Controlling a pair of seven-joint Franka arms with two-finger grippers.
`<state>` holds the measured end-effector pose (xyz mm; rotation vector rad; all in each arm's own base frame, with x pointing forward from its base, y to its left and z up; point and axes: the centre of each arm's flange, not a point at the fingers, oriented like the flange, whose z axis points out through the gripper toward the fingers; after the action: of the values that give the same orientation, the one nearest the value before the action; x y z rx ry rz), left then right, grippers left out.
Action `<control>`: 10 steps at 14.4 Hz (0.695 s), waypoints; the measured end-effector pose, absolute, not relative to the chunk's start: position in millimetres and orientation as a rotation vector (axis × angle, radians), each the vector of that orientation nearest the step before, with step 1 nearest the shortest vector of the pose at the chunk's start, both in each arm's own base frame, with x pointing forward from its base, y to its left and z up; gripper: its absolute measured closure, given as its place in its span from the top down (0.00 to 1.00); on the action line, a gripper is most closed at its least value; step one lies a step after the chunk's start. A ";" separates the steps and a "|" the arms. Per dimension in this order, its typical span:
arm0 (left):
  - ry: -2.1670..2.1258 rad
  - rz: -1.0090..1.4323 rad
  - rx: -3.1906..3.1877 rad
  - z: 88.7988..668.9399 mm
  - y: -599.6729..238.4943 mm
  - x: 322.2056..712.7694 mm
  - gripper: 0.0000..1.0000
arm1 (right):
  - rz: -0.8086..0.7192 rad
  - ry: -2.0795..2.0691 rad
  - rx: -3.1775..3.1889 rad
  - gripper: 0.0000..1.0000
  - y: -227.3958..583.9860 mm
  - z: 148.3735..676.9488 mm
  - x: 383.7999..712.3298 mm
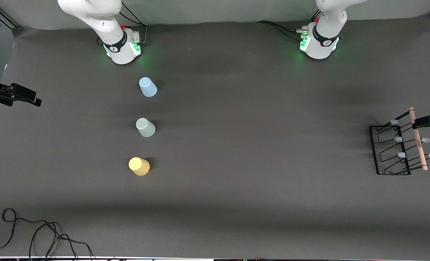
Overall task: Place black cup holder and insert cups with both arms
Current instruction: 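Reach the left gripper down and grasp the rack's wooden dowel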
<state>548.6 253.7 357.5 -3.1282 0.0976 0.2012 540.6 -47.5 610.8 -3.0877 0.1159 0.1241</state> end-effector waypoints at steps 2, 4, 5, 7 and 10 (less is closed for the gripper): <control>0.103 0.206 -3.131 355.5 250.3 549.0 1.00 | 0.124 0.116 -3.088 1.00 -47.5 610.8 540.6; 0.116 0.205 -3.132 355.3 241.7 552.8 1.00 | 0.124 0.116 -3.088 1.00 -47.5 610.8 540.6; 0.119 0.201 -3.131 355.4 236.5 555.3 1.00 | 0.124 0.116 -3.088 1.00 -47.5 610.8 540.6; 0.128 0.166 -3.122 356.4 229.8 561.1 0.99 | 0.124 0.116 -3.088 1.00 -47.5 610.8 540.6; 0.134 0.139 -3.114 349.1 229.0 564.8 0.99 | 0.124 0.116 -3.088 1.00 -47.5 610.8 540.6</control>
<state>564.8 229.0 349.1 -3.1139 0.1335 0.1390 540.6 -47.5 610.8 -3.0877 0.1159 0.1242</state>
